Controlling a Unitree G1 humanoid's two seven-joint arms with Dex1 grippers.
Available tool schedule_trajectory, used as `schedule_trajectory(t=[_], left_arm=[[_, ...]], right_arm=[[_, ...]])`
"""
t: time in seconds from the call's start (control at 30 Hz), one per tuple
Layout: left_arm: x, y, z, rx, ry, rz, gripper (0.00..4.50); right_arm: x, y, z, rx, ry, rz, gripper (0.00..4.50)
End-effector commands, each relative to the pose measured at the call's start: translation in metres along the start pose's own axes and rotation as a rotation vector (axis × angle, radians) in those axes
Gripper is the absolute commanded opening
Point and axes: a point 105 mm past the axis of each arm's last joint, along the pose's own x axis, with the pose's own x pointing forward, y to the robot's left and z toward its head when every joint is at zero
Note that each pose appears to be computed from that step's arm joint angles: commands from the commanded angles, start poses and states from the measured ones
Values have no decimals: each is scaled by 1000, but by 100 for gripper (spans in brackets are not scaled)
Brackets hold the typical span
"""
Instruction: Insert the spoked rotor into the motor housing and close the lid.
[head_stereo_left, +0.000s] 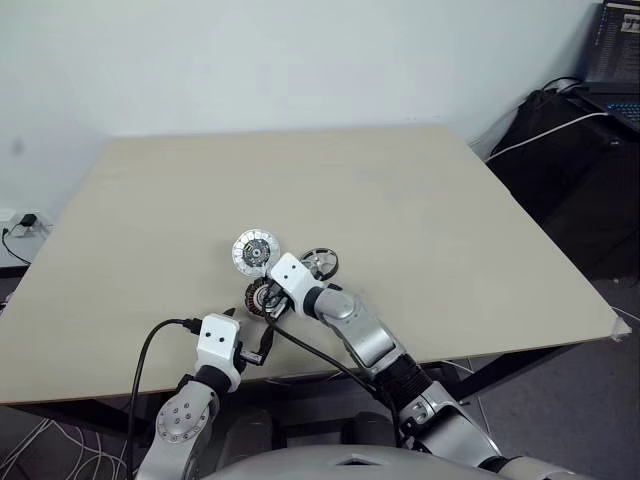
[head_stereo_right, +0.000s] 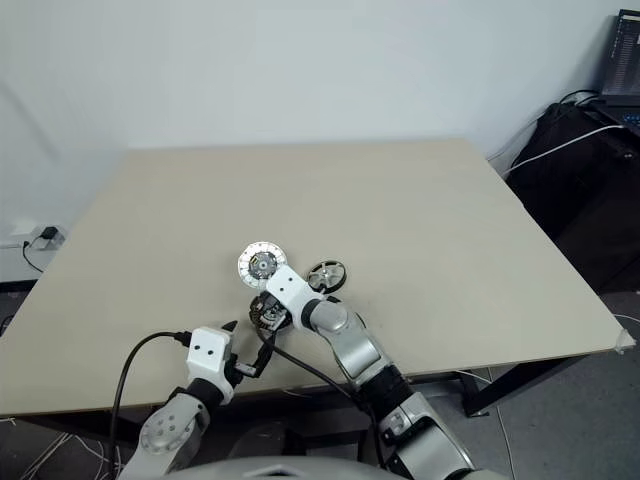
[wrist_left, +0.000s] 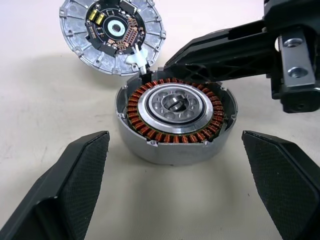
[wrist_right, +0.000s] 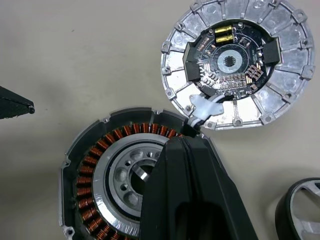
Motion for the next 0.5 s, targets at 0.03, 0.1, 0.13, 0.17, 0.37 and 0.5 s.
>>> schedule_trajectory(t=[0.03,0.1,0.13,0.17,0.37,0.5], left_arm=[[1,-1,10,5,-45,-1,450],[1,0,9,5,-44,4,450],[1,0,9,5,-43,5,450],[1,1,8,5,-42,7,450],[1,0,8,5,-41,10,450],[1,-2,11,5,-46,9,450]], right_arm=[[2,1,11,-20,-25,10,2],[2,4,8,-22,-13,27,2],[2,5,7,-23,-10,32,2],[2,6,7,-22,-7,38,2],[0,9,3,-22,9,56,2],[-1,9,0,-17,17,60,2]])
